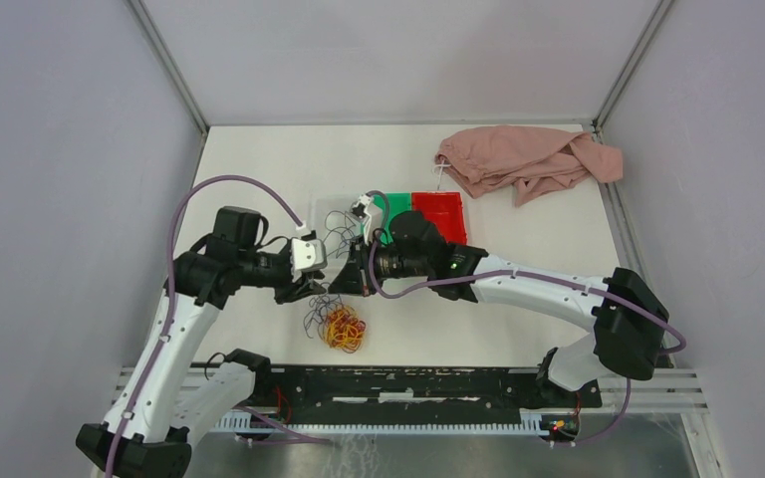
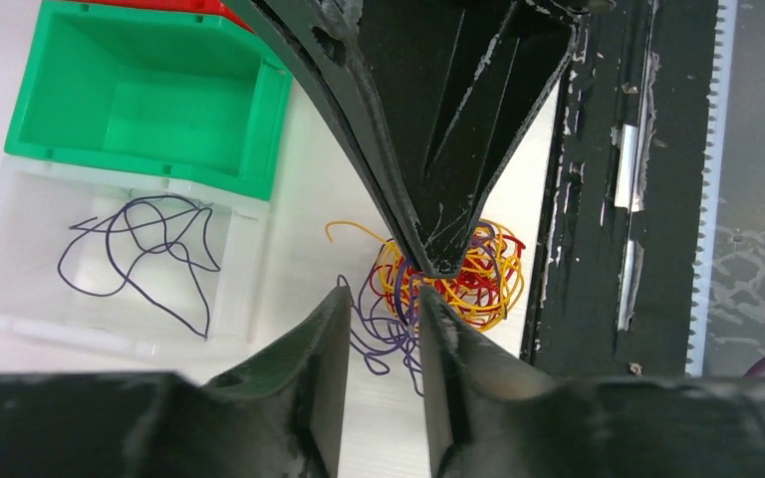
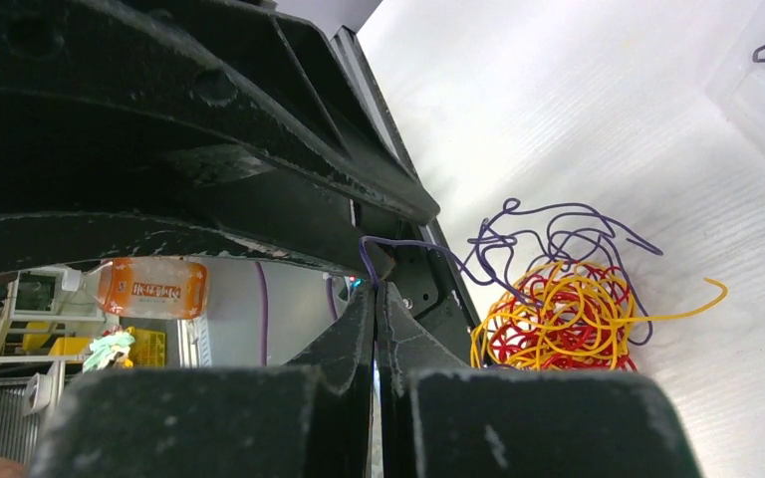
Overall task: Untangle the cables
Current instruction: Untie the cable.
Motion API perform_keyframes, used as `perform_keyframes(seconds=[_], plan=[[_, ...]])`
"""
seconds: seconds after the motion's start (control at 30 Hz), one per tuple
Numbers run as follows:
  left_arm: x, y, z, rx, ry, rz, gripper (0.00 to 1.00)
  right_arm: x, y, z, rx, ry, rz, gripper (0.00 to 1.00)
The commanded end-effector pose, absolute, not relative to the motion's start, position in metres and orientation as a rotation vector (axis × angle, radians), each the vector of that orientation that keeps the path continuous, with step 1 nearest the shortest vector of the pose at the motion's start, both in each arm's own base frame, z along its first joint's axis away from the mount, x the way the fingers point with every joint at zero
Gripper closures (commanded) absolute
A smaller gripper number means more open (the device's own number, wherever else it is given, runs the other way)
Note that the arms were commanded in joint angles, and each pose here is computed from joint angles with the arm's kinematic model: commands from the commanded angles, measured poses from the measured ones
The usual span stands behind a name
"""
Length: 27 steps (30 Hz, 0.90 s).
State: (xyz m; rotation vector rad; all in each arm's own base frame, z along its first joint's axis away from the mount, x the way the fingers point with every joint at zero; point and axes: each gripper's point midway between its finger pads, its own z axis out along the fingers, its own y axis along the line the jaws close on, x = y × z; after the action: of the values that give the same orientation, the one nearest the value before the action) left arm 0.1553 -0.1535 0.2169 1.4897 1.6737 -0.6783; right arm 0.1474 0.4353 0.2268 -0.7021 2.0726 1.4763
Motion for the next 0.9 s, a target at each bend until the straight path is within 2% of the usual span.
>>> perform_keyframes(seconds=[0.0,0.2,0.37,0.4,0.43,0.53,0.6,0.67,0.87], plan=[[0.158,-0.168,0.228,1.494,1.578,-0.749,0.68,0.148,0.440,0.287,-0.708,1.889,1.562,1.00],[0.158,-0.178,0.231,1.461,1.578,-0.809,0.71,0.152,0.435,0.297,-0.685,1.871,1.533,1.00],[0.170,-0.176,0.234,1.448,1.568,-0.728,0.92,0.151,0.430,0.304,-0.689,1.855,1.520,0.99],[0.173,-0.176,0.236,1.436,1.566,-0.712,0.96,0.151,0.429,0.303,-0.688,1.860,1.517,0.95],[0.177,-0.176,0.239,1.418,1.562,-0.693,0.97,0.150,0.427,0.306,-0.688,1.853,1.519,0.87],[0.187,-0.177,0.258,1.345,1.530,-0.649,0.97,0.150,0.419,0.304,-0.664,1.855,1.506,0.50],[0.189,-0.180,0.278,1.299,1.501,-0.649,0.97,0.152,0.412,0.305,-0.628,1.852,1.501,0.35],[0.184,-0.184,0.296,1.272,1.479,-0.691,0.97,0.155,0.403,0.310,-0.579,1.831,1.526,0.30],[0.170,-0.189,0.335,1.273,1.404,-0.747,0.97,0.187,0.368,0.312,-0.391,1.839,1.479,0.25]])
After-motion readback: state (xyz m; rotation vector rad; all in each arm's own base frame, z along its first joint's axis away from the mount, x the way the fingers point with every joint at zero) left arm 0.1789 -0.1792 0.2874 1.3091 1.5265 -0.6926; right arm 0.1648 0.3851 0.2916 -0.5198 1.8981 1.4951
